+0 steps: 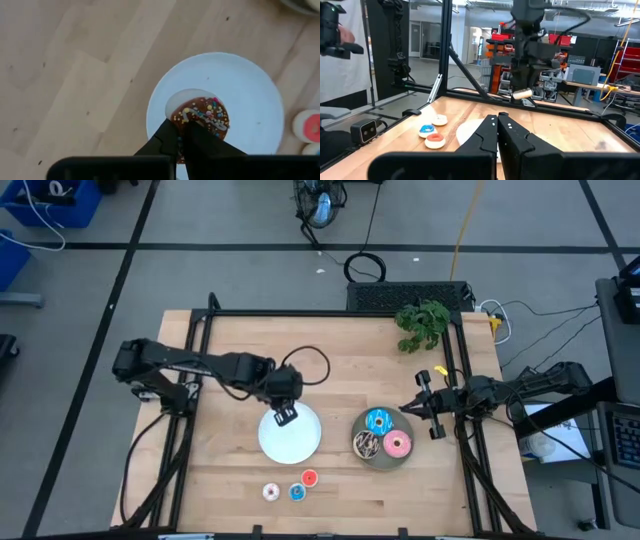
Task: Pick & Place donuts
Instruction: Put the small brown donut on the white plate
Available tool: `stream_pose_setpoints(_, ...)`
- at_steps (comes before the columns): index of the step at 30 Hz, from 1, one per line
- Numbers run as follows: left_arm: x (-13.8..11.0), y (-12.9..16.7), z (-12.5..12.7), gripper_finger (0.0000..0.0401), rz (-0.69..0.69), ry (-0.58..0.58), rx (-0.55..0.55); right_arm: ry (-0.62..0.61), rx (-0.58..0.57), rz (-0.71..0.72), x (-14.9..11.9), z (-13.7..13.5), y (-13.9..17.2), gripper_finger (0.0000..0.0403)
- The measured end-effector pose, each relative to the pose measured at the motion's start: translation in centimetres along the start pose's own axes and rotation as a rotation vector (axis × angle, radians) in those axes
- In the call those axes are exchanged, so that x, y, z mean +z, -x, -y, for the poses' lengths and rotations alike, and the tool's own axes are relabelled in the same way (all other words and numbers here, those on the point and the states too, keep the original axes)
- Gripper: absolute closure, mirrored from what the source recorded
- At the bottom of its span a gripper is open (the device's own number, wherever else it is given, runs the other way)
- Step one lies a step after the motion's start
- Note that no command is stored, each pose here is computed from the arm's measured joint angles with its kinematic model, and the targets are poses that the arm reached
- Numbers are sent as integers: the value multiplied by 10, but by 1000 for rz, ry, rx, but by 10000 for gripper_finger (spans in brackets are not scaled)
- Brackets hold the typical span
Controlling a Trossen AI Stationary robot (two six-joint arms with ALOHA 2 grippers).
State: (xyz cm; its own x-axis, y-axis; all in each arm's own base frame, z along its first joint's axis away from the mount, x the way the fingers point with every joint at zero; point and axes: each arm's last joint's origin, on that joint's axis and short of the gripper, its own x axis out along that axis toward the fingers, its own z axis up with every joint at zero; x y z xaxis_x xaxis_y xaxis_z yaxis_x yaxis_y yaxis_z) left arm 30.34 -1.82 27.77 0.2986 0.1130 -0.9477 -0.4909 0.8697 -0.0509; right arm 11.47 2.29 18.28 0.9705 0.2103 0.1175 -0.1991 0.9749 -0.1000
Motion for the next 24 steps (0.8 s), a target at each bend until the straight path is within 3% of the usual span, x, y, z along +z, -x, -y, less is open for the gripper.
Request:
stream_pose_setpoints(9, -19, -38, -1, 376, -55, 7, -64, 0, 0, 2, 0, 0, 0, 403)
stream_pose_setpoints(15, -26, -58, -3, 394, -37, 133, -93, -3, -1, 2, 0, 0, 0, 403)
stream_pose_setpoints(18, -28, -64, 0, 383, -20, 122, -136, 0, -2, 2, 0, 0, 0, 403)
stream_pose_setpoints(24, -33, -71, -3, 376, -14, 110, -115, 4, -2, 2, 0, 0, 0, 403)
